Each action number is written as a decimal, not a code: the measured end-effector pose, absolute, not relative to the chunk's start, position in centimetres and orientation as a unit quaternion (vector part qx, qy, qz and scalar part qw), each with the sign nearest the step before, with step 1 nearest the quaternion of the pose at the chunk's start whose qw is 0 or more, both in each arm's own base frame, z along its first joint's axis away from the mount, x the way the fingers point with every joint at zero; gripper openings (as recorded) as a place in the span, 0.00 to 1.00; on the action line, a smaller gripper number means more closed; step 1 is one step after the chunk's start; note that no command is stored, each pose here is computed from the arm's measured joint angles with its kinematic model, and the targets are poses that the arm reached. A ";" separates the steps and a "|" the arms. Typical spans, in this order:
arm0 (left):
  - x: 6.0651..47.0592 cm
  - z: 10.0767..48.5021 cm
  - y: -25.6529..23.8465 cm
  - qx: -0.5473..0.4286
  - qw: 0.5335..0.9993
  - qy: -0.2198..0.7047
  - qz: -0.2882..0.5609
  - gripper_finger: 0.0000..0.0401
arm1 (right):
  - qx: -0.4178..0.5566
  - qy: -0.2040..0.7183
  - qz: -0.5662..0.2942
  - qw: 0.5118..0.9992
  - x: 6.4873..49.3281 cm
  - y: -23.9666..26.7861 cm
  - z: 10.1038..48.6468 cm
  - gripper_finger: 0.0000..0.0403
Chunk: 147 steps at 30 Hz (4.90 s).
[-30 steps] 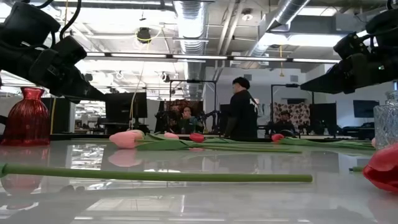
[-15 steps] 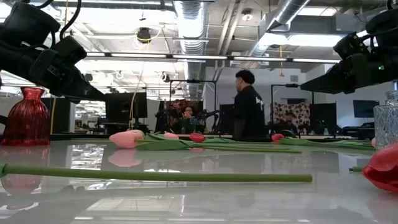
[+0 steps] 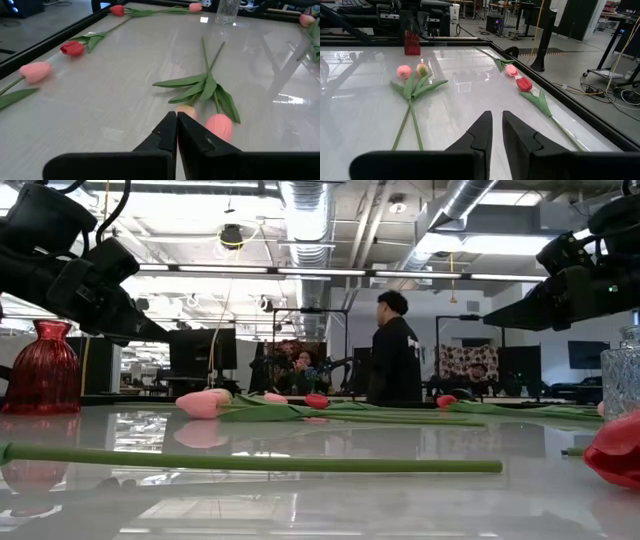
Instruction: Sort flowers into vase by color
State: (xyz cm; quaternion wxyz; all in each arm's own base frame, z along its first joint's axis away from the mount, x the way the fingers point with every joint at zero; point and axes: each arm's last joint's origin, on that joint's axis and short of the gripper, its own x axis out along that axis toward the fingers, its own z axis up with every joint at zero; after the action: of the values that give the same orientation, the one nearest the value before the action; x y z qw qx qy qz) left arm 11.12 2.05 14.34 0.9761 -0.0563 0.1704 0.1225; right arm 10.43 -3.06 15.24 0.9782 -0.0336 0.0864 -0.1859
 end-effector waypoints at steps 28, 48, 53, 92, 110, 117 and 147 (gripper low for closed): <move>11.1 14.4 2.1 -0.028 0.976 0.171 0.132 0.00 | -0.034 0.087 -0.186 0.978 10.4 -3.1 15.2 0.18; 11.1 14.5 2.3 -0.278 0.933 0.119 0.197 0.00 | -0.032 0.076 -0.186 0.979 10.5 -3.1 15.5 0.18; 11.2 14.6 2.1 -0.273 0.941 0.119 0.162 0.00 | -0.026 0.078 -0.186 0.979 10.4 -3.0 16.1 0.18; 19.9 27.0 7.4 -0.021 0.946 0.228 0.227 0.49 | 0.168 0.439 -0.342 0.814 16.3 -10.3 24.9 0.68; 20.0 26.7 7.3 -0.048 0.946 0.229 0.222 0.49 | 0.277 0.598 -0.365 0.658 18.0 -17.2 16.7 0.68; 20.0 26.7 7.3 -0.056 0.946 0.227 0.223 0.49 | 0.294 0.594 -0.356 0.658 16.8 -18.6 16.4 0.68; 19.9 26.6 7.3 -0.070 0.945 0.228 0.226 0.49 | 0.296 0.597 -0.359 0.653 16.4 -18.8 15.2 0.04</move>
State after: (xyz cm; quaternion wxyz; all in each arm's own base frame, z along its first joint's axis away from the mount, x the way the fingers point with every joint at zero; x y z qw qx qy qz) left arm 19.94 7.25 26.64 0.9446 -0.0695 0.2280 0.2258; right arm 16.38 -18.78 15.21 0.6532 0.2959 0.5974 -0.3590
